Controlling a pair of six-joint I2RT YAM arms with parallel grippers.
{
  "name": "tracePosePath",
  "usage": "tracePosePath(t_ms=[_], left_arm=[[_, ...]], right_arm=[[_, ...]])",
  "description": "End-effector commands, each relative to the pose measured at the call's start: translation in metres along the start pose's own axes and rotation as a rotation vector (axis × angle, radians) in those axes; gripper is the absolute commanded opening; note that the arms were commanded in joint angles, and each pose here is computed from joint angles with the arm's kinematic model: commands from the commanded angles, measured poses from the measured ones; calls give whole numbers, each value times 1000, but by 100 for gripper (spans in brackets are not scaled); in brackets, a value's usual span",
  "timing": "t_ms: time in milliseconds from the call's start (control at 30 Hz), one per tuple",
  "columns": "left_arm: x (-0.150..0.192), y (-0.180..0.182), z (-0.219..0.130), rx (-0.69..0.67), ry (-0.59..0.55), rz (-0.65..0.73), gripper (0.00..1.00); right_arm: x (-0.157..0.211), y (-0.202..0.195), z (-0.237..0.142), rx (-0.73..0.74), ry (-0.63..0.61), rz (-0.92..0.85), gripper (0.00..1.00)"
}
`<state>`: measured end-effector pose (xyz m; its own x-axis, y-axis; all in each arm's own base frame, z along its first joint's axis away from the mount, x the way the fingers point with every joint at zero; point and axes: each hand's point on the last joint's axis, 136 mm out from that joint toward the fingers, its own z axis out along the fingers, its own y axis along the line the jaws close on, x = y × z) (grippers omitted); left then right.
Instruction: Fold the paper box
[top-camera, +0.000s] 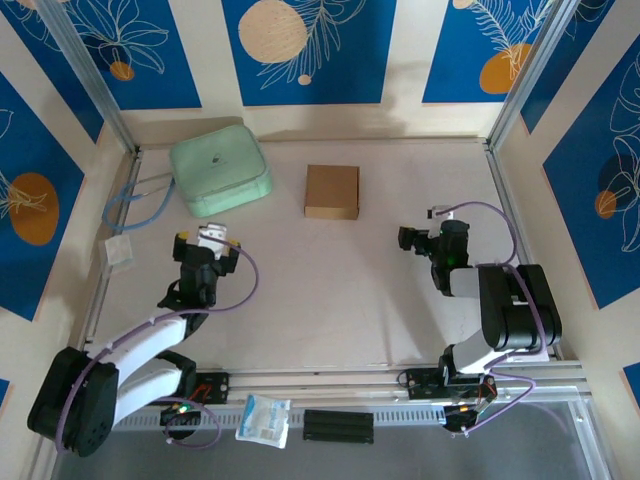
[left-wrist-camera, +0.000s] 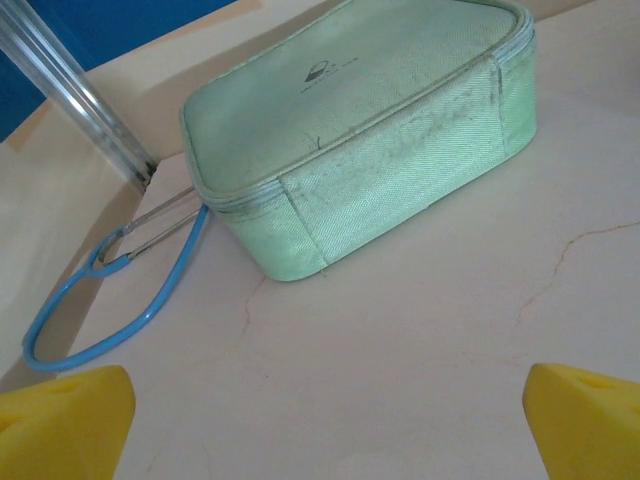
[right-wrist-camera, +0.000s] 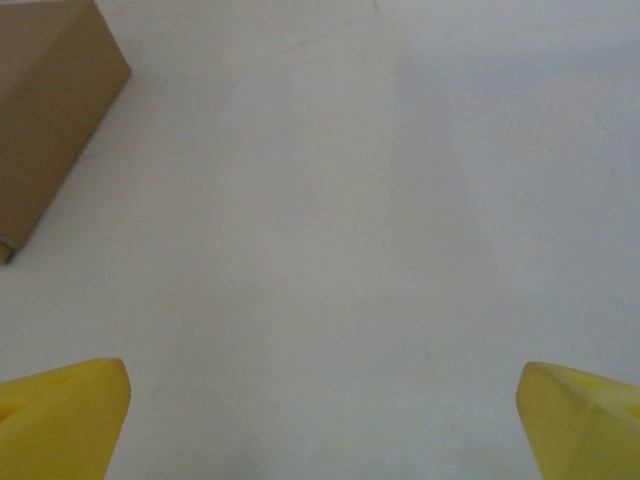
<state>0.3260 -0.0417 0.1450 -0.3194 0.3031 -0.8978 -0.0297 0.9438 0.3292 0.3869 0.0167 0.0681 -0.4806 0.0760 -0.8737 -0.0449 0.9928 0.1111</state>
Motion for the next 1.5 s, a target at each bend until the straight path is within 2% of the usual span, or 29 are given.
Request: tracePosePath(t_ms=[0,33,233,367,567,667,733,867,1000,1067,1133,1467], left_arm=[[-1,2,5,27,-38,-68,99],[2,3,8,34,-31,-93,99],[18,2,32,88,14,-193,99],[17,0,49,113,34,-218,99],[17,0,76,152,87,-204,99],[16,1,81,162,68,-192,99],[29,1,88,163,26,-223,99],[28,-7,81,226,-33,-220,99],[30,-9,84,246,-4,-228,99],[32,0,82,200,-16,-245,99],[36,19,81,79,-23,-286,99],[34,11,83,126,-9,-262,99]], right_arm=[[-28,17,-2,-96,-122,-18,99],[-25,17,-2,-87,-94,-23,99],[-25,17,-4,-52,-120,-45,99],[-25,17,-3,-103,-101,-16,99],[-26,17,-3,-101,-100,-18,99],[-26,18,-2,-102,-101,-18,99],[-25,17,-2,-101,-100,-17,99],[-26,17,-2,-100,-101,-18,99],[-26,17,-3,-100,-100,-17,99],[-26,17,-3,-101,-101,-18,99],[-26,18,-3,-102,-101,-19,99],[-25,17,-2,-102,-97,-17,99]])
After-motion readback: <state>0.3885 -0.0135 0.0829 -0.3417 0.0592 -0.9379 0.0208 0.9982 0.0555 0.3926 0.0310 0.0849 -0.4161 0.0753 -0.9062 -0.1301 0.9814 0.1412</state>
